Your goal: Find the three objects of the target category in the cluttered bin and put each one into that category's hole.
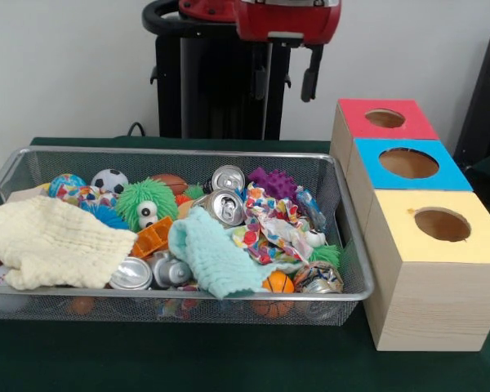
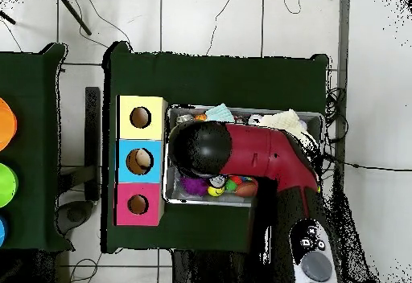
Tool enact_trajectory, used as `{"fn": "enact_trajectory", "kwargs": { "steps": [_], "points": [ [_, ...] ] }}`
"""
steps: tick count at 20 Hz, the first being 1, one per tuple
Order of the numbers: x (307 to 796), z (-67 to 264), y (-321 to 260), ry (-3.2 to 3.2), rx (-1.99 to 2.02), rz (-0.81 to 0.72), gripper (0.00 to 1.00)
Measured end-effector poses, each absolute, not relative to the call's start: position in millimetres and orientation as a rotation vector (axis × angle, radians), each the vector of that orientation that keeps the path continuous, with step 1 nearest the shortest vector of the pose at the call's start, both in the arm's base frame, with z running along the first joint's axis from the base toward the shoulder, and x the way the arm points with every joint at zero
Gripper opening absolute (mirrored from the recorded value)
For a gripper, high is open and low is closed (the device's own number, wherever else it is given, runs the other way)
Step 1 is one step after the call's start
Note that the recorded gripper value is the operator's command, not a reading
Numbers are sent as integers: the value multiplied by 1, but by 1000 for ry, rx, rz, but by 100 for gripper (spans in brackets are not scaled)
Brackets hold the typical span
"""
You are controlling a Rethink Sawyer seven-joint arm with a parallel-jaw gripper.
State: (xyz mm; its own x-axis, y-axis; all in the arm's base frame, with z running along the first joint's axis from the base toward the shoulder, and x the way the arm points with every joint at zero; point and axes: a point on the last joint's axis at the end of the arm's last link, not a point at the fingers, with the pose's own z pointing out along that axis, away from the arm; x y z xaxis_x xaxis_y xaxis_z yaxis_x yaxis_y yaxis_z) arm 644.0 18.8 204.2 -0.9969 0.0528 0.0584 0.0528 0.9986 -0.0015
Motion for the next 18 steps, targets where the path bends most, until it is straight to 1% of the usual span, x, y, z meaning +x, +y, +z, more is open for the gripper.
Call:
{"fn": "enact_trajectory", "kwargs": {
  "steps": [5,18],
  "points": [
    [634,204,6,-3069,-102,9,100],
    [632,201,3,-3073,-72,42,100]
  ]
}}
